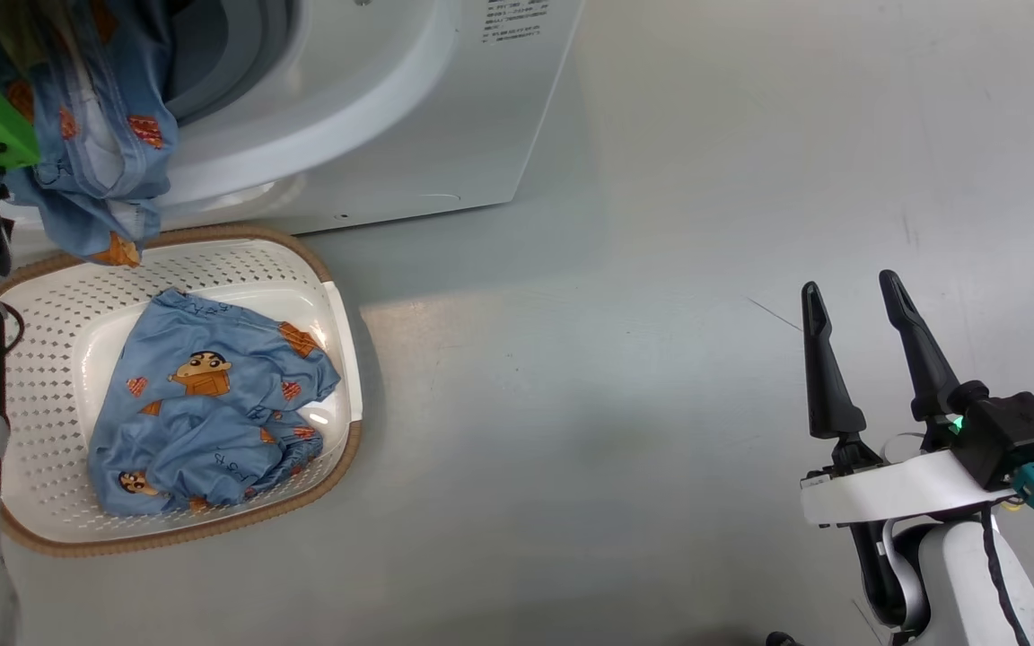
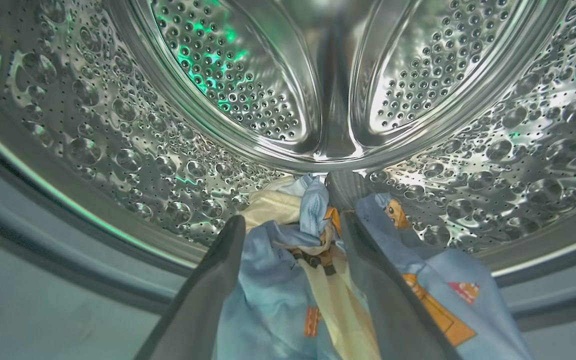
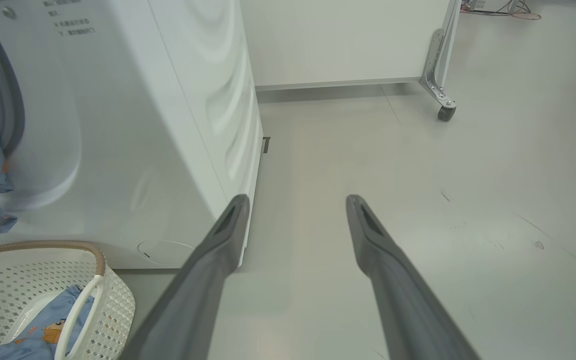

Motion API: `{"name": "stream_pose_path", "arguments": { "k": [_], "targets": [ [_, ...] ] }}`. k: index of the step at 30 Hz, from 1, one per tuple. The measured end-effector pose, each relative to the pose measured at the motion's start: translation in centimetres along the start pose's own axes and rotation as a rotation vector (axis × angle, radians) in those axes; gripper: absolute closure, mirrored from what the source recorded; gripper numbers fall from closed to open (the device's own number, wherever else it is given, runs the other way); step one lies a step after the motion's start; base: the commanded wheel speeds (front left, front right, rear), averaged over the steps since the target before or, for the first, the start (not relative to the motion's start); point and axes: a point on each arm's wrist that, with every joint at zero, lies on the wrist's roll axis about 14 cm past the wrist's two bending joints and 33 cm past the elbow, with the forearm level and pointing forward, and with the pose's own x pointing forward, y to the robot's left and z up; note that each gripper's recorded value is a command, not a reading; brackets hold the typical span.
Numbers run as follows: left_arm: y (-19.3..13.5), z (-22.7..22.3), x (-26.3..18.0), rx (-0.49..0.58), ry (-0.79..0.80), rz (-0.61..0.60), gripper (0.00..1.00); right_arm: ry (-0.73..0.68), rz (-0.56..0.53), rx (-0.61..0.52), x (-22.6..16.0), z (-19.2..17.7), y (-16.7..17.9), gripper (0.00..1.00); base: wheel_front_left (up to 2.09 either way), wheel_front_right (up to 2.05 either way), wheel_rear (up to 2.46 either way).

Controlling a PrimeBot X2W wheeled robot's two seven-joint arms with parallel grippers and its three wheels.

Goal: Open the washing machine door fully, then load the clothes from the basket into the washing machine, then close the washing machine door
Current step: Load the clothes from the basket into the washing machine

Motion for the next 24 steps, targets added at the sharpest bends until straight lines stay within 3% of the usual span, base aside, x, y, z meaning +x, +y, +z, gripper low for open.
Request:
{"name": "stream_pose_path", "arguments": {
  "k": [24],
  "targets": [
    [0.8,-8.2,-9.1,-0.118,0.118,0.038,0.00,0.006,0.062,0.000,1.6,-0.7,1.7,0.00,0.00,0.00,0.00]
  ]
}}
